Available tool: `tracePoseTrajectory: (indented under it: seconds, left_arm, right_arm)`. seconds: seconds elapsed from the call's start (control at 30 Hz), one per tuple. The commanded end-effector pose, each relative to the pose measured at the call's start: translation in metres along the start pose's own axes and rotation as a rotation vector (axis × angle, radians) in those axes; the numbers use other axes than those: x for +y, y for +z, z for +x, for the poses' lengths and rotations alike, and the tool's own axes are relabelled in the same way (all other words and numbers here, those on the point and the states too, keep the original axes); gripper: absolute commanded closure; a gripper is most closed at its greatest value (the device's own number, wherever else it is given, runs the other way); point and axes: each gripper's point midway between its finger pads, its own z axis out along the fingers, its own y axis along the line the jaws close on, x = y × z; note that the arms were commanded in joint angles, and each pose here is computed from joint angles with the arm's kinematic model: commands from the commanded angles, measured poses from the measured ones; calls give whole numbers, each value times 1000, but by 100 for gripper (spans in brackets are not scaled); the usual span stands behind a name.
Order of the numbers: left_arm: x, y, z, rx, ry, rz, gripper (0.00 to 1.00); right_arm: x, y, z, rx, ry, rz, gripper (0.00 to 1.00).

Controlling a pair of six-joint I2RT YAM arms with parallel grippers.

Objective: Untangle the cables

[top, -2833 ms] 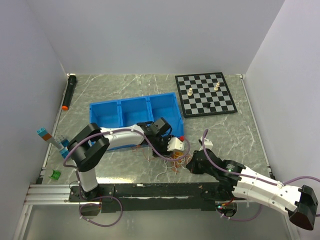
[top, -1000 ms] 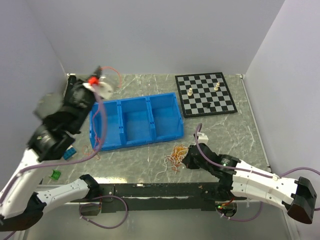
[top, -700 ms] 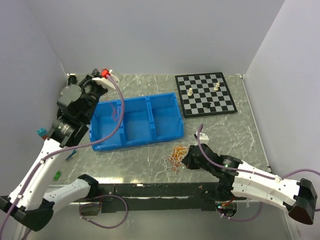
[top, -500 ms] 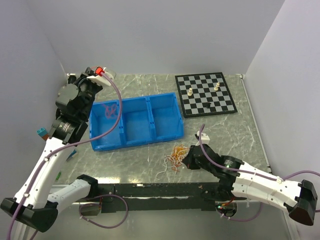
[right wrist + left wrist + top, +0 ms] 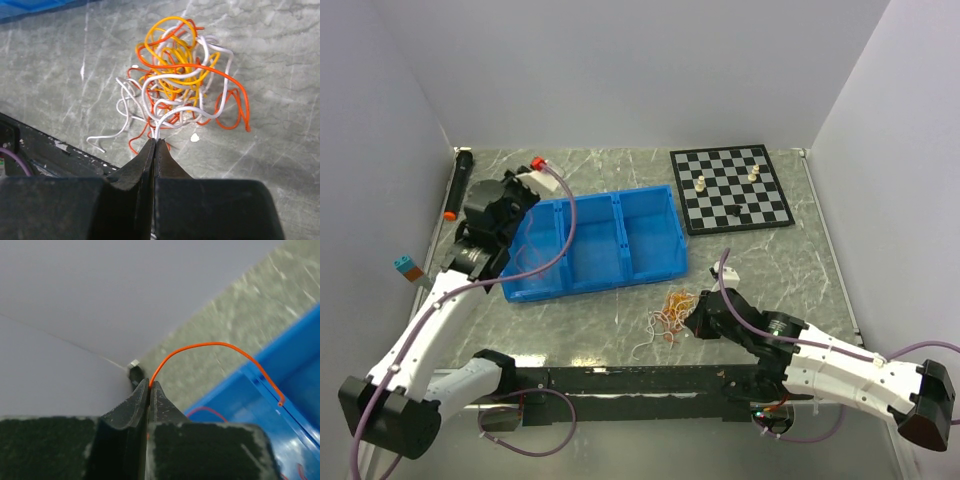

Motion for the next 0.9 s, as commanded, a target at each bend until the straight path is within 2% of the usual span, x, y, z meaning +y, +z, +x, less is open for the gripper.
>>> tracePoseTrajectory:
  seconds: [0.0,0.07,0.1,0.2,0.27,0.33,0.47,0.53,0.63,0.7,0.87]
  left_arm:
    - [-42,13,44,120,-50,127,91]
    - [-59,18,58,170,-75,178,85]
    - [-66,21,63,191,-84,204,78]
    - [-76,25,64,235,-105,268,48]
    - [-74,26,56,228,-126,287,24]
    - [-67,25,34,180,-147,304,13]
    - [-47,6,-25,31,-203,366,7]
    - [-64,-12,-51,-38,-199,495,6]
    - [-126,-56,-75,-122,-77,751,5]
    - [-176,-86,-73,-173,39,910,4]
    - [-266,-119,-72,-272,247,1123,4]
  right_arm:
    - [14,-5,-9,-42,-4,-71,100]
    - [17,-8,-12,-51,-8,-89,100]
    - [19,-10,-14,-57,-11,-99,100]
    - [25,-18,-24,-83,-25,-114,100]
    - [33,-26,-33,-102,-47,-137,100]
    - [39,-35,-42,-121,-73,-157,100]
    - [56,-62,-58,-170,-133,-253,100]
    - [50,-70,-57,-171,-122,-239,100]
    - [27,-64,-39,-103,-53,-148,100]
    - [3,-53,-14,-20,32,-46,100]
    - [-28,-41,30,105,168,109,100]
